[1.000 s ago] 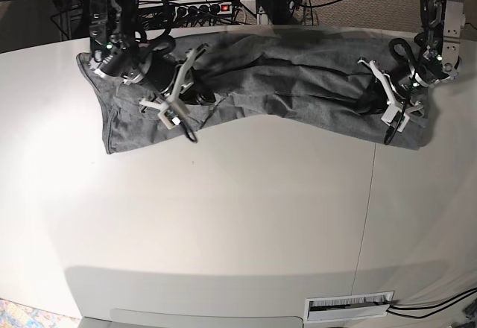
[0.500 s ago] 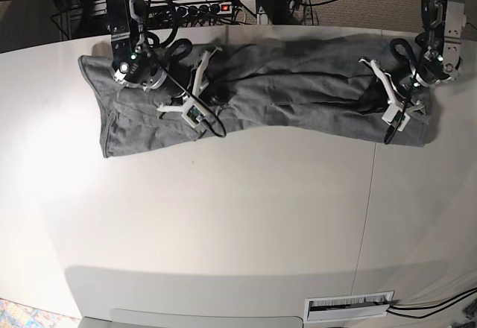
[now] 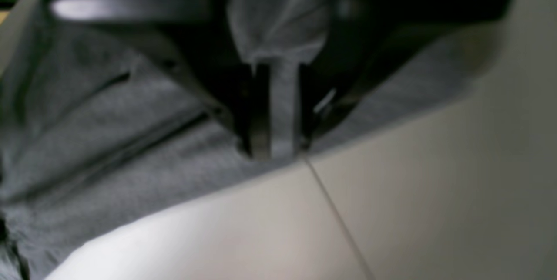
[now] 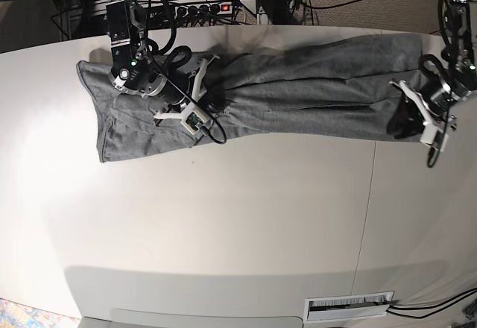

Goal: Fold the T-shirt properly
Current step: 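Release the left gripper and regrasp the strip's hem end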

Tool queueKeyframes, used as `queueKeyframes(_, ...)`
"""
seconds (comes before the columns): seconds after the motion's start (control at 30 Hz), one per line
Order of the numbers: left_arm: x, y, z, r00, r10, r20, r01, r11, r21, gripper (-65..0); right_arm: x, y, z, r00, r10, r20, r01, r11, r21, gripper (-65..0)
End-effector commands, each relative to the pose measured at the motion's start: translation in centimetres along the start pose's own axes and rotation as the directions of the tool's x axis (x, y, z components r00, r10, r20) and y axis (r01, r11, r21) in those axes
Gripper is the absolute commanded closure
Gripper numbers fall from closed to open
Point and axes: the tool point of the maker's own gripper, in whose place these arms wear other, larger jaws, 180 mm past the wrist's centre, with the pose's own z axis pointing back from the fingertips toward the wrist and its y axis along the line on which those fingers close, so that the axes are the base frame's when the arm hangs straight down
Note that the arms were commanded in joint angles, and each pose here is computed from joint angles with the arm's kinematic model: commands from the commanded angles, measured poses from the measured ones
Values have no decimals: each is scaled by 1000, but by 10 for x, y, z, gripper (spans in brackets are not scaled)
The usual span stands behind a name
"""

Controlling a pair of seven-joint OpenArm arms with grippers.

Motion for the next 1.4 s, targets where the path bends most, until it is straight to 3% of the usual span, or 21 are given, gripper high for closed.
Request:
queueKeyframes(0.0, 13, 10, 8, 1000, -10, 23, 10, 1000, 19, -134, -13, -12, 3, 997, 27, -75, -30, 999, -45, 0)
queueKeyframes(0.13, 1, 29, 21, 998, 7, -63, -2, 997, 79, -138, -17, -18, 5, 995, 38, -97, -45, 997, -70, 0)
queueKeyframes(0.33, -33, 40, 29, 966, 81, -246, -46, 988, 145, -288, -20, -39, 15, 996, 0, -92, -12, 992, -129, 0)
queueKeyframes(0.5, -52, 35, 35, 928, 149, -341, -103, 983, 149, -291, -21, -47, 20, 996, -24, -80, 12, 988, -152, 0)
queueKeyframes(0.77, -63, 27, 33, 900, 273, -339, -246, 962, 122, -290, -21, -45, 20, 996, -35, -77, 24, 990, -141, 0)
queueKeyframes(0.97, -104, 36, 34, 832, 432, -349, -404, 902, 151, -290, -25, -45, 20, 994, -39, -99, 24, 990, -140, 0)
queueKeyframes(1.17, -103, 17, 31, 783, 541, -305, -564, 826, 18, -290, -24, -45, 20, 994, -38, -98, 24, 990, -141, 0)
queueKeyframes(1.27, -95, 2, 32, 775, 548, -315, -596, 800, -72, -287, -24, -45, 20, 995, -39, -97, 25, 990, -140, 0)
queueKeyframes(1.37, -92, -2, 33, 780, 542, -314, -594, 798, -99, -256, -24, -45, 20, 995, -38, -97, 25, 990, -140, 0)
